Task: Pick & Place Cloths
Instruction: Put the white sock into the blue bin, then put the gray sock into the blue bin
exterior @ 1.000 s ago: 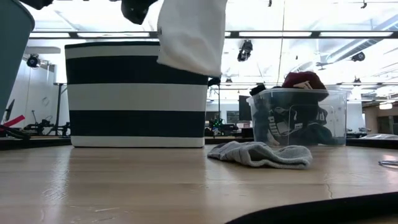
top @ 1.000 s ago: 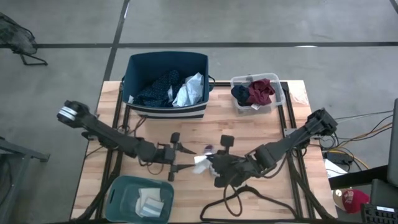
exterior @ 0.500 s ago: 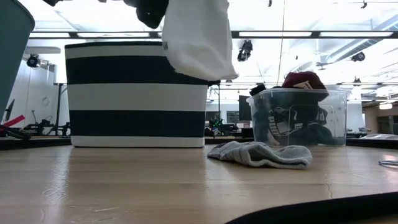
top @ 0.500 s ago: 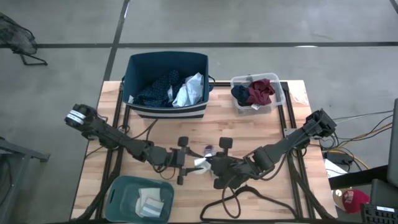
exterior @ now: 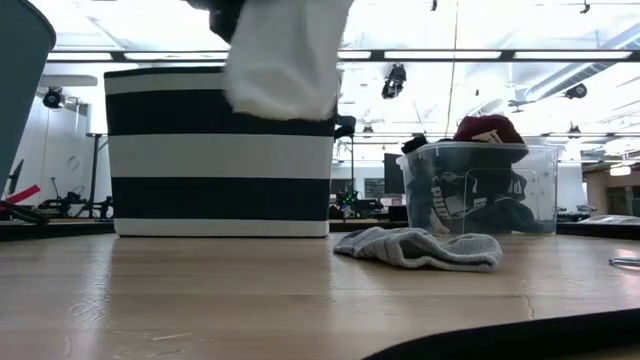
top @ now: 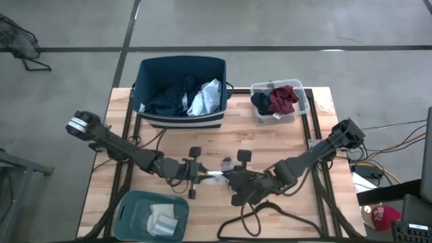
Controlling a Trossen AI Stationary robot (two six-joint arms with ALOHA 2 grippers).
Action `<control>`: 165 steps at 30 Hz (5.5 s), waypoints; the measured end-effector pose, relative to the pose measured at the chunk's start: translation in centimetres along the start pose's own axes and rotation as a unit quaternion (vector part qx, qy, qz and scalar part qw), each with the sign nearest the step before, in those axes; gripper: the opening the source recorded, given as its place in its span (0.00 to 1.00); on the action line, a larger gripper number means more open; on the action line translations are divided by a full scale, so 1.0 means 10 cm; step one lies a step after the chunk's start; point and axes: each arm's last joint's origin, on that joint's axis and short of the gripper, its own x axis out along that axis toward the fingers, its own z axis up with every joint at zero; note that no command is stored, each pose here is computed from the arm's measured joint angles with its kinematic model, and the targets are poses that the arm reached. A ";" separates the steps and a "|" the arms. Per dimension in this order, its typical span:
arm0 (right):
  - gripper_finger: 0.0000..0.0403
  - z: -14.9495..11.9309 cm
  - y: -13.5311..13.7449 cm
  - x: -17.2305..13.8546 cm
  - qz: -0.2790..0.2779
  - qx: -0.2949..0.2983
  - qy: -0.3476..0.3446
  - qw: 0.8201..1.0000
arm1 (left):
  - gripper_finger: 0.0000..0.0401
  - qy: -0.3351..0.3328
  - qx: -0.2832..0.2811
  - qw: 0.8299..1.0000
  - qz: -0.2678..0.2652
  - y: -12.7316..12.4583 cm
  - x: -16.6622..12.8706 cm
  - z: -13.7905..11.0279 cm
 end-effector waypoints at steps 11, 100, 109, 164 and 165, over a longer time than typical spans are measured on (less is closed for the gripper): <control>0.27 -0.36 -0.02 0.12 -0.072 0.011 0.045 0.996 | 0.03 0.203 -0.067 0.972 -0.100 -0.05 -0.81 0.36; 0.05 -1.10 -0.09 1.07 0.097 0.070 0.057 0.991 | 0.48 -0.003 -0.082 0.993 0.087 -0.59 -0.98 -0.28; 0.04 -0.68 0.03 0.91 0.121 0.021 -0.010 0.992 | 0.48 0.007 -0.082 0.988 0.130 -0.42 -0.72 -0.34; 0.31 -0.58 0.11 0.84 0.130 0.018 -0.018 0.991 | 0.04 0.131 -0.194 0.913 -0.333 -0.31 -1.30 0.08; 0.32 -0.58 0.11 0.83 0.131 0.018 -0.020 0.991 | 0.04 0.130 -0.194 0.910 -0.341 -0.32 -1.35 0.08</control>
